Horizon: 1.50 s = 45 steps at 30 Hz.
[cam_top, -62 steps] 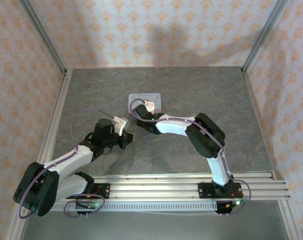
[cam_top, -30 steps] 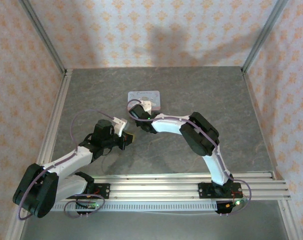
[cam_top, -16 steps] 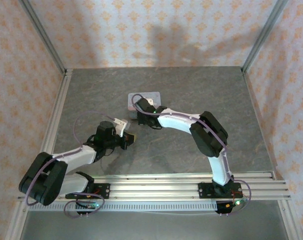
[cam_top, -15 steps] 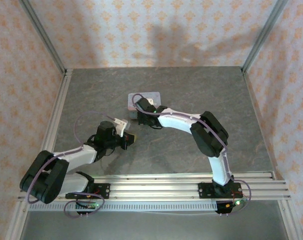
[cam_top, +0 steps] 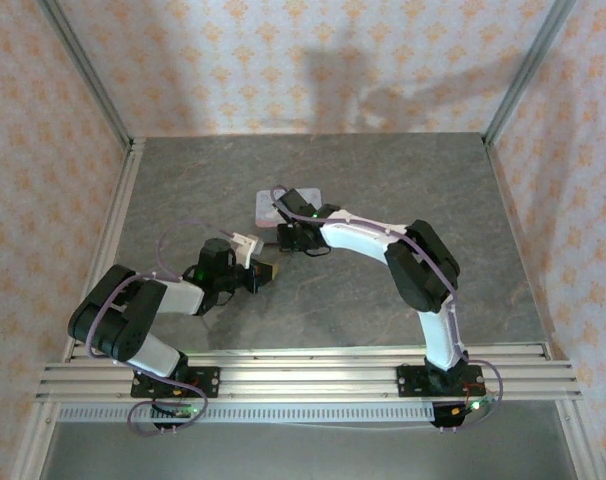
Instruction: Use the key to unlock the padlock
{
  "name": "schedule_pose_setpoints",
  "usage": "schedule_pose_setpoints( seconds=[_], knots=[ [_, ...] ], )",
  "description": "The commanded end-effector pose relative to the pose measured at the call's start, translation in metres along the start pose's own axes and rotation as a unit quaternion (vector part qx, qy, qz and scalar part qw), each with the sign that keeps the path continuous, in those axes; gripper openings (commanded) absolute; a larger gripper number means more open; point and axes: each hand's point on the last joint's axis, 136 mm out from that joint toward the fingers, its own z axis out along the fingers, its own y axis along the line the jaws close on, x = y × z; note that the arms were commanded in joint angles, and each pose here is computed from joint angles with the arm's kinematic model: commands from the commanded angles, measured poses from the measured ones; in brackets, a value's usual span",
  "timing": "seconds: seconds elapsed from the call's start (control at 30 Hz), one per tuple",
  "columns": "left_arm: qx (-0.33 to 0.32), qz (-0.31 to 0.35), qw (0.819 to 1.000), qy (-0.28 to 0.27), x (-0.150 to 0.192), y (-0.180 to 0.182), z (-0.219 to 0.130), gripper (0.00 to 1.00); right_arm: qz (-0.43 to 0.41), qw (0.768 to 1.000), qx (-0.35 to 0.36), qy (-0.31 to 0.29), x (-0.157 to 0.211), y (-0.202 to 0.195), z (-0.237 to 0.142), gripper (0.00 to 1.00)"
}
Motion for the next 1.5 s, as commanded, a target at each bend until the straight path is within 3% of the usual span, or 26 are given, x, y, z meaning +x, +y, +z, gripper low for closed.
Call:
schedule_pose_setpoints(
  seconds=[0.0, 0.4, 0.93, 1.47],
  knots=[
    [0.021, 0.047, 0.998, -0.025, -0.022, -0.01, 0.0, 0.0, -0.005, 0.999, -0.037, 0.0, -0.013, 0.017, -0.028, 0.04],
    [0.031, 0.043, 0.998, -0.022, -0.017, -0.009, 0.002, 0.0, -0.008, 0.996, -0.082, 0.038, -0.01, 0.028, -0.052, 0.04],
    [0.085, 0.045, 0.995, -0.039, -0.04, -0.022, 0.001, 0.0, -0.016, 0.991, -0.113, 0.064, -0.015, 0.031, -0.088, 0.03],
    [0.129, 0.032, 0.991, -0.023, -0.051, -0.025, 0.0, 0.0, -0.007, 0.988, -0.131, 0.079, -0.013, 0.027, -0.092, 0.03]
  ],
)
